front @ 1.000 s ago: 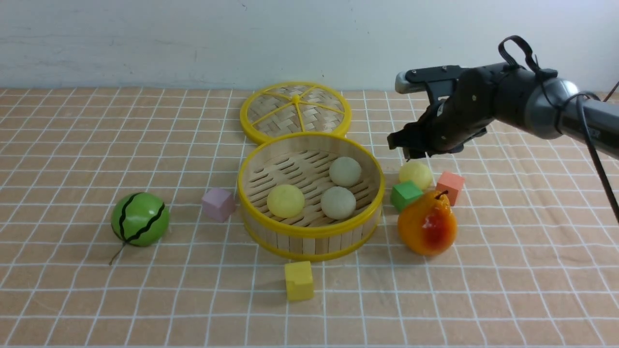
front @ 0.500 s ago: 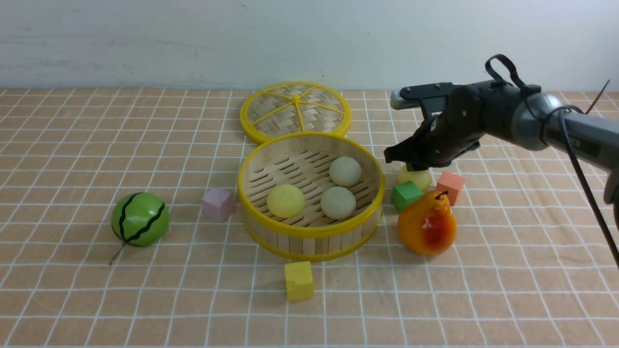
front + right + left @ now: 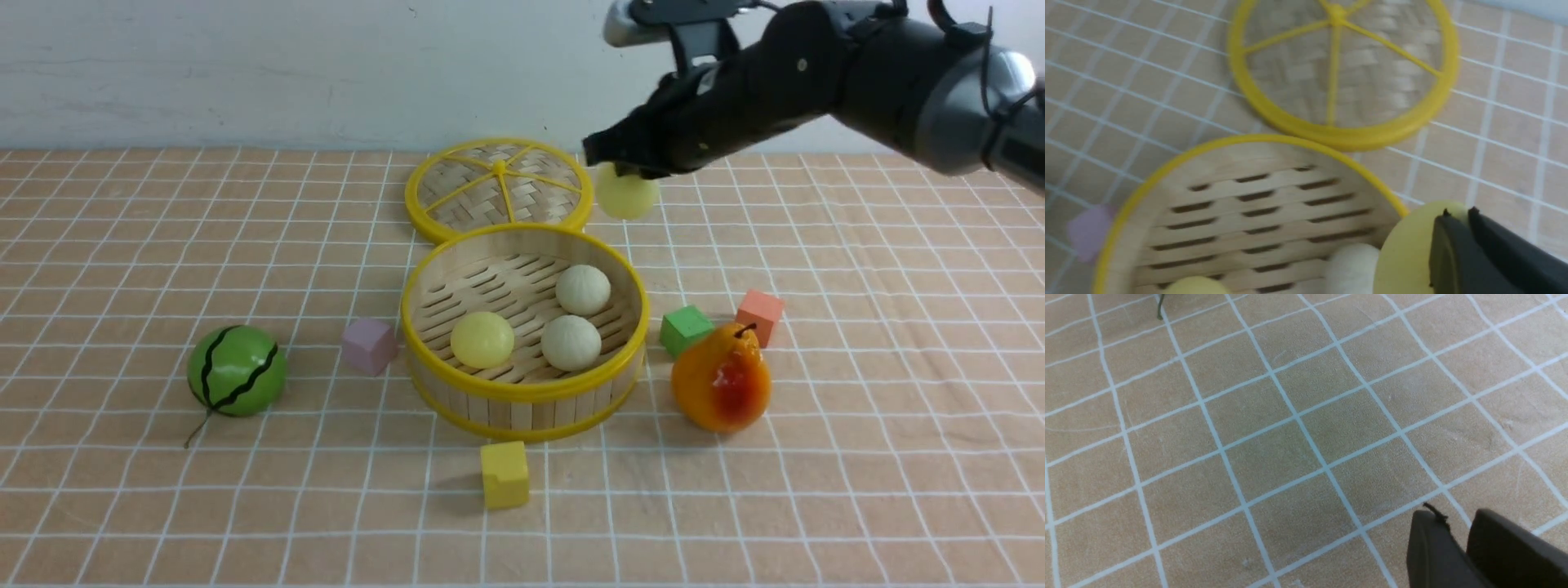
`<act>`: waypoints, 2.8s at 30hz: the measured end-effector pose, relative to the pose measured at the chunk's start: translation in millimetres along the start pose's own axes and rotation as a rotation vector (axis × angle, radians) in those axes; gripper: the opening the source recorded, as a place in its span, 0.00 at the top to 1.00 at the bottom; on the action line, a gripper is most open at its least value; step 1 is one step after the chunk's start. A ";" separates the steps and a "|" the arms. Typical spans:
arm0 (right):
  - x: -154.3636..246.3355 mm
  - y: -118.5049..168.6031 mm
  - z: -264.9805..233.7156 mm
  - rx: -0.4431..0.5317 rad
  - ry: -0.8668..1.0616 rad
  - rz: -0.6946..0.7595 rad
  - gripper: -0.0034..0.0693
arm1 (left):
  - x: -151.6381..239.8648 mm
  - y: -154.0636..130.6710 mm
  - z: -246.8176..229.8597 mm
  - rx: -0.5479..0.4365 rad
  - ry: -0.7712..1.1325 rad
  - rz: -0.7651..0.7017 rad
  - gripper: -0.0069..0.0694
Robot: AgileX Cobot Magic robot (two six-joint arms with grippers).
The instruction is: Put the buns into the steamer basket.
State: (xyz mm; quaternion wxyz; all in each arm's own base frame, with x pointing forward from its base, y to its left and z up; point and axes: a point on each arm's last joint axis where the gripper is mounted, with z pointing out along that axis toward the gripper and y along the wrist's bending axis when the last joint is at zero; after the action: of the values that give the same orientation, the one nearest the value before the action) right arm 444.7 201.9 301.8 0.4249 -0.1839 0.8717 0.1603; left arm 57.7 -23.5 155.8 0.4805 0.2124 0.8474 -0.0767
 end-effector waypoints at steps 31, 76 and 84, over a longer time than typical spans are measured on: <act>2.2 47.9 -14.4 -0.114 0.063 -0.090 0.17 | 0.1 0.0 0.0 0.000 0.000 0.000 0.72; 199.3 5.3 -335.1 0.275 -0.188 -0.033 0.97 | 0.3 0.0 0.1 0.000 0.001 0.000 0.67; 322.7 -9.7 -294.5 0.404 -0.399 0.115 0.96 | 0.3 0.0 0.1 0.000 0.001 0.000 0.67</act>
State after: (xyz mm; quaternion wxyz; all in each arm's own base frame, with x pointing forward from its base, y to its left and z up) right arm 64.0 5.5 215.5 0.6062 -0.0107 0.7942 0.0400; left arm 57.7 -23.5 155.4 0.4800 0.2125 0.8477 -0.0766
